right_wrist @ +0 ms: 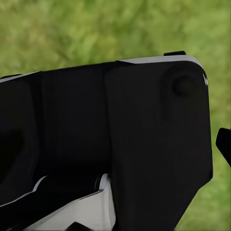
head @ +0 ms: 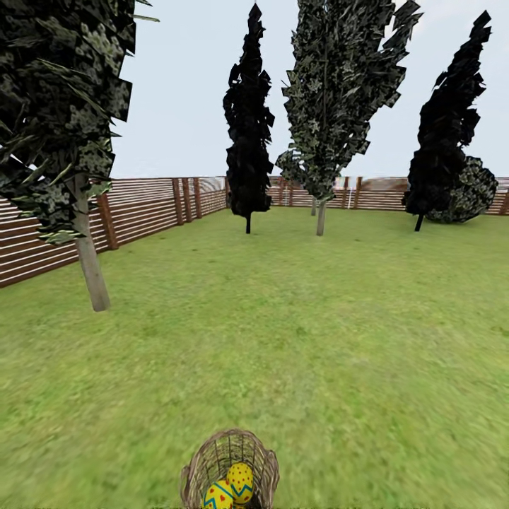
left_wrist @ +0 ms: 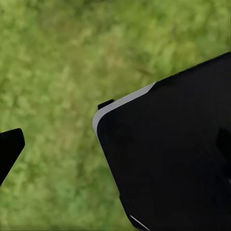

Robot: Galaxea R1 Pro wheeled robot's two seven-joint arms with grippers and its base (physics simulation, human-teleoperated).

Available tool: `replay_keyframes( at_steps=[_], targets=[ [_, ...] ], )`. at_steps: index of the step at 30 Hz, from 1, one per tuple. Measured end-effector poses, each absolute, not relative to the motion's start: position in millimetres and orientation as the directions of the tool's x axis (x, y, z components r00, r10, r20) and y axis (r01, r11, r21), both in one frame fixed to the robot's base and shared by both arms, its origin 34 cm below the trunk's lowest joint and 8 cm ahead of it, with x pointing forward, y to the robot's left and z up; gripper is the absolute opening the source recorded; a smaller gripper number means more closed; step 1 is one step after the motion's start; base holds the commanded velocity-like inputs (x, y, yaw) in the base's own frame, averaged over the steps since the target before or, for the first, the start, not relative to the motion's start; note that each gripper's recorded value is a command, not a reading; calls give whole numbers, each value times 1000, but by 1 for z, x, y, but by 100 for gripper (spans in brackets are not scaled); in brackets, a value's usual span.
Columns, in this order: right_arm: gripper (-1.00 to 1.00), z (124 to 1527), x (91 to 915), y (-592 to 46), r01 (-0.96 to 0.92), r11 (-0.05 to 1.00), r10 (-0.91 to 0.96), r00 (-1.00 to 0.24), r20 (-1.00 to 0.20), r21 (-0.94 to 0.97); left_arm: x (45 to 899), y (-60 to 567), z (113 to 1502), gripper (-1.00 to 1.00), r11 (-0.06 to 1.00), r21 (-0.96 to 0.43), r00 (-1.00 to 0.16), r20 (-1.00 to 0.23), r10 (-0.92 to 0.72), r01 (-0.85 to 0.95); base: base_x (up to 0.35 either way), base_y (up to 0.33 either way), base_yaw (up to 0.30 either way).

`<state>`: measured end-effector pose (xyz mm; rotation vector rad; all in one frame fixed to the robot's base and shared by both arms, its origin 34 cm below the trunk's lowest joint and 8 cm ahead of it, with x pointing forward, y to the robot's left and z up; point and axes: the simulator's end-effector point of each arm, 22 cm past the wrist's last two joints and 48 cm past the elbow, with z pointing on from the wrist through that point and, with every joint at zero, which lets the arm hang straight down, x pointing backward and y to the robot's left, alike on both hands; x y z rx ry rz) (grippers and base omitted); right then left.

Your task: Take the three Easter eggs out of the wicker basket on the lawn in the garden, then place them on the lawn next to a single tree (choose any tree) so that all three eggs are next to the same tree and none are left in the basket.

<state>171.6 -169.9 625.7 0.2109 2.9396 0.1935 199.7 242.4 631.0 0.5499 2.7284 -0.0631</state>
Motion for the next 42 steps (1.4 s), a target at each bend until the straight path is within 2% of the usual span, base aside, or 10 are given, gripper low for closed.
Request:
replay_keyframes(
  at_steps=[42],
  targets=[
    [100,622,146,-170,139,981,154,-982,-110,133,174,243,626,100,923,0,-884,-291,367,384,0,0,0]
  ],
)
